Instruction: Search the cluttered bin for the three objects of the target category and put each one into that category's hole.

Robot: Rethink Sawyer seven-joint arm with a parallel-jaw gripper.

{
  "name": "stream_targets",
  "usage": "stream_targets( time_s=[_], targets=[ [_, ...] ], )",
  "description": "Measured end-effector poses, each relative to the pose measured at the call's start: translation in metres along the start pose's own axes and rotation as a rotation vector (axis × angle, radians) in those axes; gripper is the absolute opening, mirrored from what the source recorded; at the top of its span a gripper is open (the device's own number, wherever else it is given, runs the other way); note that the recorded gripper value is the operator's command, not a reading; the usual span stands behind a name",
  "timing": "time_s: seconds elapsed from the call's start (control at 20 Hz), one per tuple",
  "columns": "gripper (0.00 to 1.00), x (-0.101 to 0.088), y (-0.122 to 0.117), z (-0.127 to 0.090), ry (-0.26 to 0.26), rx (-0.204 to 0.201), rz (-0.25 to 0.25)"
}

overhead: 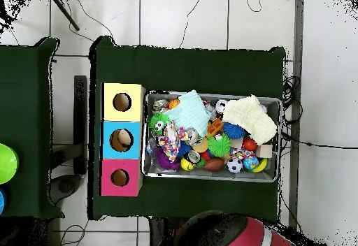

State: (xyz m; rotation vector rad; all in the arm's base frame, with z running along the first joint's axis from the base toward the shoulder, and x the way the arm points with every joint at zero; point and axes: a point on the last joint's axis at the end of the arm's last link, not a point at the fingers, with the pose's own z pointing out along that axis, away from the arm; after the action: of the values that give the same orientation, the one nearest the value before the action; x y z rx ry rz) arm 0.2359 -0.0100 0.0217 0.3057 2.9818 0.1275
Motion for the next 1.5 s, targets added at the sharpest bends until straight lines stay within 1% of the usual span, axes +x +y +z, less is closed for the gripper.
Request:
stream_targets(
  time_s=[0.05, 0.15, 0.2, 0.25, 0.3, 0.4, 0.55, 0.9, 1.2, 1.3, 1.5],
  targets=[
    [0.0, 0.003, 0.0, -0.002, 0.008, 0.017, -0.024],
    [0.0, 0.006, 0.001, -0.004, 0.014, 0.038, -0.062],
    [0.0, 0.007, 0.002, -0.006, 0.015, 0.056, -0.098],
    [0.0, 0.007, 0.002, -0.006, 0.016, 0.064, -0.112],
    [0.0, 0.007, 0.003, -0.007, 0.012, 0.075, -0.137],
    [0.0, 0.005, 0.002, -0.007, 0.007, 0.09, -0.169],
    [0.0, 0.004, -0.004, -0.009, 0.003, 0.099, -0.194],
    [0.0, 0.001, -0.016, -0.011, -0.003, 0.104, -0.217],
    [0.0, 0.003, -0.027, -0.013, 0.002, 0.112, -0.206],
    [0.0, 0.003, -0.031, -0.013, 0.004, 0.118, -0.201],
    [0.0, 0.004, -0.042, -0.007, 0.017, 0.135, -0.207]
  ],
)
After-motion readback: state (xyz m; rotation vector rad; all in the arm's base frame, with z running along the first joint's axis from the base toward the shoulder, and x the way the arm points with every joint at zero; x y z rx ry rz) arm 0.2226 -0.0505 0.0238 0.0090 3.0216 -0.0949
